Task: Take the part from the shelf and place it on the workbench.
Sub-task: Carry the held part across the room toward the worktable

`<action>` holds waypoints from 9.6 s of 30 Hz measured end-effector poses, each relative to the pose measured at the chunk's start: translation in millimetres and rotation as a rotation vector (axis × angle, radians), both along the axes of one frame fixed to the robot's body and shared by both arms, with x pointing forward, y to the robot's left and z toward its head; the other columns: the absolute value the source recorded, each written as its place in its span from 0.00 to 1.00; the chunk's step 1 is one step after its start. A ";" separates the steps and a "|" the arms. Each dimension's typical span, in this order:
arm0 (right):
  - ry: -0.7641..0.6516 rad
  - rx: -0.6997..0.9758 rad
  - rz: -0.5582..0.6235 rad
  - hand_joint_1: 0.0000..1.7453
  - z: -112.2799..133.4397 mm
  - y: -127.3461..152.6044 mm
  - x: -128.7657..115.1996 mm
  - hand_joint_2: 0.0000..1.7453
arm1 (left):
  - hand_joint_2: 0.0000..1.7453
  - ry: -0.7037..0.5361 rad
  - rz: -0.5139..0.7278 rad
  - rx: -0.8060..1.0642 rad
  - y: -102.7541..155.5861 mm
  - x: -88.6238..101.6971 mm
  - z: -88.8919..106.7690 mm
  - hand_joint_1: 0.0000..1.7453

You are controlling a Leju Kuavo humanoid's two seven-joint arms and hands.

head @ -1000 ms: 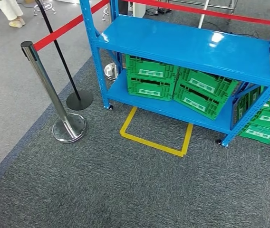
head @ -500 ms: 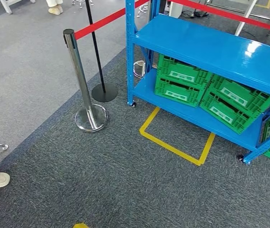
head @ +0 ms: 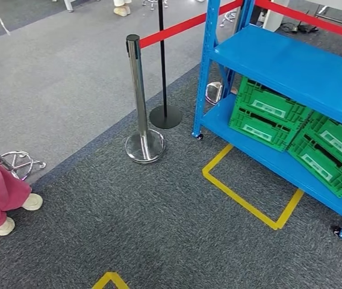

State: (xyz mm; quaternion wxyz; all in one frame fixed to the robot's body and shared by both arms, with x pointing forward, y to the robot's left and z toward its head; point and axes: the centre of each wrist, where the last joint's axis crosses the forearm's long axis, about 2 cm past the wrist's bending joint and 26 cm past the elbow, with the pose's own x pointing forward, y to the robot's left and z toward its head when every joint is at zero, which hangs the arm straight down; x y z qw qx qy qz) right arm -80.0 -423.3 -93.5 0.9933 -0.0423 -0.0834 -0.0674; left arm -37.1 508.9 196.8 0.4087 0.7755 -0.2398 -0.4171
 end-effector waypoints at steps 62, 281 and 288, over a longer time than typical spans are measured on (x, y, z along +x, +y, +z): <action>0.098 0.276 0.226 0.00 -15.8 100.9 7.6 0.00 | 1.00 -0.024 -0.203 -0.052 36.6 72.2 -58.9 1.00; 0.093 0.265 0.306 0.00 -14.4 73.0 20.0 0.00 | 1.00 -0.012 -0.393 -0.178 8.6 146.6 -89.0 1.00; 0.094 0.263 0.306 0.00 -14.2 71.4 20.1 0.00 | 1.00 0.019 -0.430 -0.167 8.7 147.4 -88.6 1.00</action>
